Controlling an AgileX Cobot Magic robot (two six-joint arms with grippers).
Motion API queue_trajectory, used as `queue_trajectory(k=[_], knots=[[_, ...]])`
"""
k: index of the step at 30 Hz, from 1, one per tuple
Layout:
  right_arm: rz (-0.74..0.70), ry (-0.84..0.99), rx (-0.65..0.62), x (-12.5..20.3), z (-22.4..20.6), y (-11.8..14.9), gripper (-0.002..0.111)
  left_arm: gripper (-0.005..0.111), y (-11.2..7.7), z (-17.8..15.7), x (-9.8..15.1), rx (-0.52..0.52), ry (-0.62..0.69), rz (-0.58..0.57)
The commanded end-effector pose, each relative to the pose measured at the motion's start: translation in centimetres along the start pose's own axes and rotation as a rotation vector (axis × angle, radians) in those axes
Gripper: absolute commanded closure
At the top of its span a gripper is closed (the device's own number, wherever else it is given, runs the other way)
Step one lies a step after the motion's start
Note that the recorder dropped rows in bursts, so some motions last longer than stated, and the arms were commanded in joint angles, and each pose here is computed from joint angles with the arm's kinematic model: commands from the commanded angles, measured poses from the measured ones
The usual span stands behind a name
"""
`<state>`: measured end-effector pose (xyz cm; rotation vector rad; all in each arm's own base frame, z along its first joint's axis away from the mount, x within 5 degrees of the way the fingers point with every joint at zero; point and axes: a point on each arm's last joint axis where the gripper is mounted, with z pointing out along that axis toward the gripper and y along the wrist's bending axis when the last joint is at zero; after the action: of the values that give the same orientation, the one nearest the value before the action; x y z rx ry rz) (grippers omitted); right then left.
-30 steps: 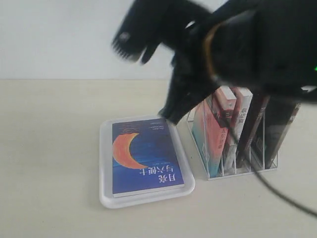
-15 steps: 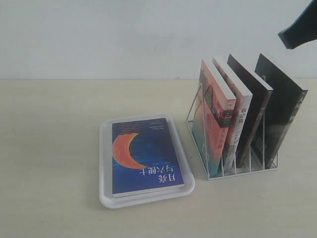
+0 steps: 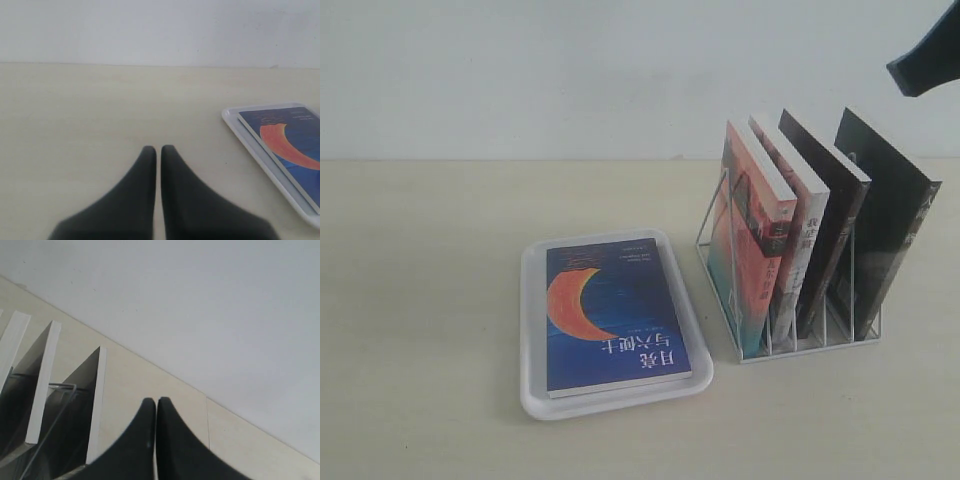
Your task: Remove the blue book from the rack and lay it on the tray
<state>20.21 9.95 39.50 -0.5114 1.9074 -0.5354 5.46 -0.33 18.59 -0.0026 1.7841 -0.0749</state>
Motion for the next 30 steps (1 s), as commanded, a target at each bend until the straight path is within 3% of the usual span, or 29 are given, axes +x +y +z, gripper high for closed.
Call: queue_trajectory(k=[1, 5, 11, 16, 19, 25, 30], knots=[[0.007, -0.006, 0.007, 0.1, -0.1, -0.3, 0.109, 0.103, 0.0, 0.0, -0.1, 0.002, -0.009, -0.011], [0.082, -0.063, -0.022, 0.1, -1.3, -1.4, 0.109, 0.103, 0.0, 0.0, -0.1, 0.002, -0.009, -0.011], [0.549, -0.309, -0.159, 1.4, -4.8, -5.9, 0.109, 0.103, 0.0, 0.0, -0.1, 0.002, -0.009, -0.011], [0.741, -0.513, -0.09, 5.7, -8.2, -7.9, 0.109, 0.103, 0.0, 0.0, -0.1, 0.002, -0.009, -0.011], [0.764, -0.574, -0.02, 9.8, -9.5, -6.8, 0.109, 0.103, 0.0, 0.0, -0.1, 0.002, -0.009, -0.011], [0.771, -0.575, 0.046, 18.4, -9.5, -1.5, 0.109, 0.103, 0.0, 0.0, -0.1, 0.002, -0.009, -0.011], [0.786, -0.518, 0.02, 22.3, -7.7, 1.6, 0.109, 0.103, 0.0, 0.0, -0.1, 0.002, -0.009, -0.011]])
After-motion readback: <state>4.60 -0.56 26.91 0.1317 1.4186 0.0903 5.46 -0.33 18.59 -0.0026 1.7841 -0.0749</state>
